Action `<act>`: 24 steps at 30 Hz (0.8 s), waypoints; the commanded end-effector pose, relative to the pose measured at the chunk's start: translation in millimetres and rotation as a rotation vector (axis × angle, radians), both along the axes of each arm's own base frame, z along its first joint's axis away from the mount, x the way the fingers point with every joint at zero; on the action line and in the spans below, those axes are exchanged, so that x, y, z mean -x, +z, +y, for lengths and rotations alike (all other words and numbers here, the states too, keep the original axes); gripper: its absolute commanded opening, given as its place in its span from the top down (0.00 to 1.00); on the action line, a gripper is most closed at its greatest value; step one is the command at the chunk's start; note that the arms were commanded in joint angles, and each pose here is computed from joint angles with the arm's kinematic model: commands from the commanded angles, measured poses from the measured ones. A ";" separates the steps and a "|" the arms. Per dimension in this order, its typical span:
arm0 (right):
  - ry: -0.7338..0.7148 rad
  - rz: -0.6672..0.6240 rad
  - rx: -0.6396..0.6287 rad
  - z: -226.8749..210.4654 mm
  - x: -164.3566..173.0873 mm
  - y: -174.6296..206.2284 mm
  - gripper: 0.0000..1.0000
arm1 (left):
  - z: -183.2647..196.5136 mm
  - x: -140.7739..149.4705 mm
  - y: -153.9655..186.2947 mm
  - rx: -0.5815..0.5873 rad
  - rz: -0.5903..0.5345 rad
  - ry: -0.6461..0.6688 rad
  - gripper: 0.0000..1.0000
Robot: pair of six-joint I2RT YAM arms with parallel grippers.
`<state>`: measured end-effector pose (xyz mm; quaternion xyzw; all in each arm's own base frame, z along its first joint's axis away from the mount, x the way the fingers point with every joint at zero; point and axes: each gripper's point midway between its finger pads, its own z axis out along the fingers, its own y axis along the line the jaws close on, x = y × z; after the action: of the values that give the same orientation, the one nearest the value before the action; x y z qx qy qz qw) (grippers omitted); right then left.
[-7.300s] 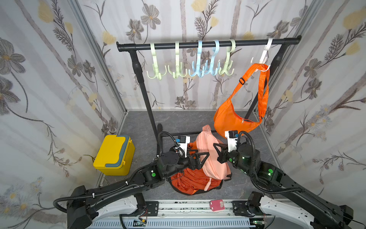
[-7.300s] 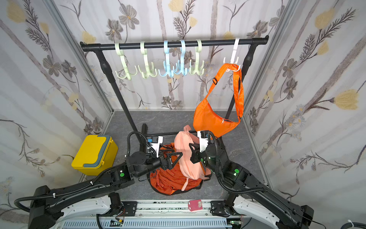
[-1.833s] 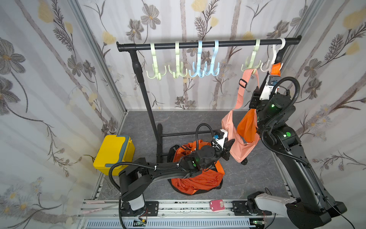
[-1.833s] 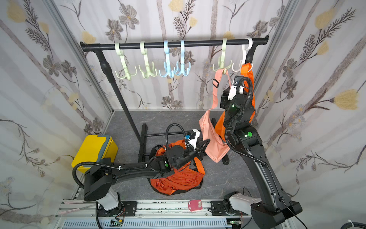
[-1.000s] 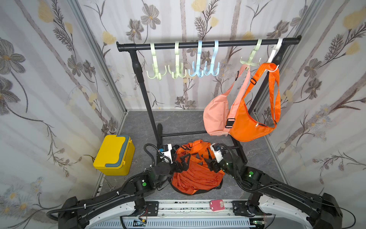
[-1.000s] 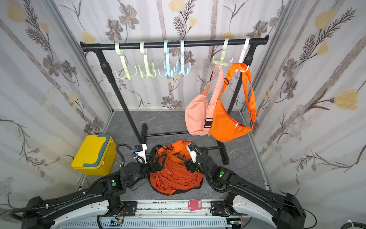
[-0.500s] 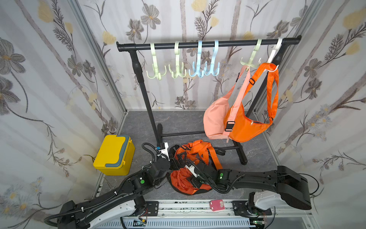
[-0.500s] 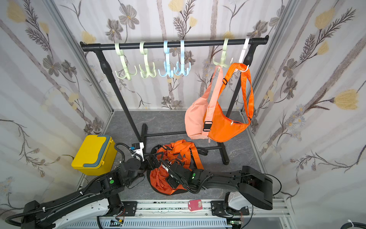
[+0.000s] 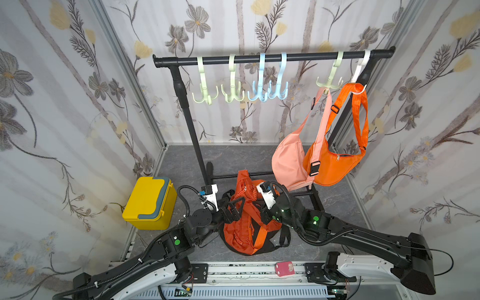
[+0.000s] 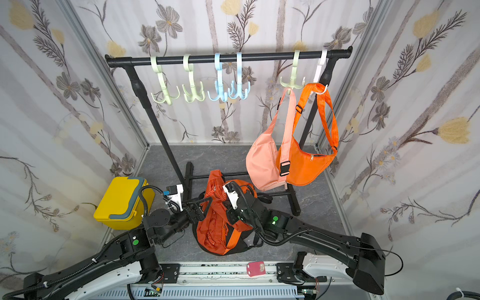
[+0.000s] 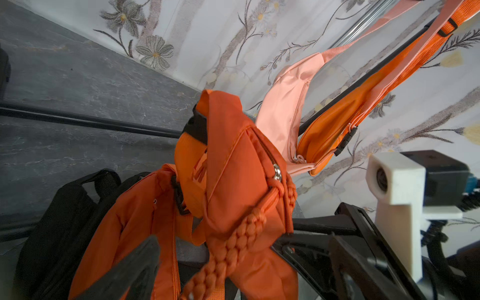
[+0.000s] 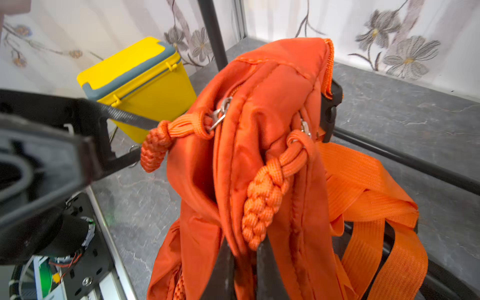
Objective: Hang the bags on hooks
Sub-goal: Adjust the bag at the bag.
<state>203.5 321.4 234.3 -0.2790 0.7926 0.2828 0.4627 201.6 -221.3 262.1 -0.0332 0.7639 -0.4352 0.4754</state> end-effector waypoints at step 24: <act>-0.082 0.100 -0.061 -11.7 -61.6 -29.2 0.38 | 25.9 -4.0 -88.0 -0.123 0.291 0.183 0.00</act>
<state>266.9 302.1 204.9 -0.1975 0.8217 0.2898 0.4493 203.1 -188.4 174.1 -0.1215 0.8505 -0.3139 0.4043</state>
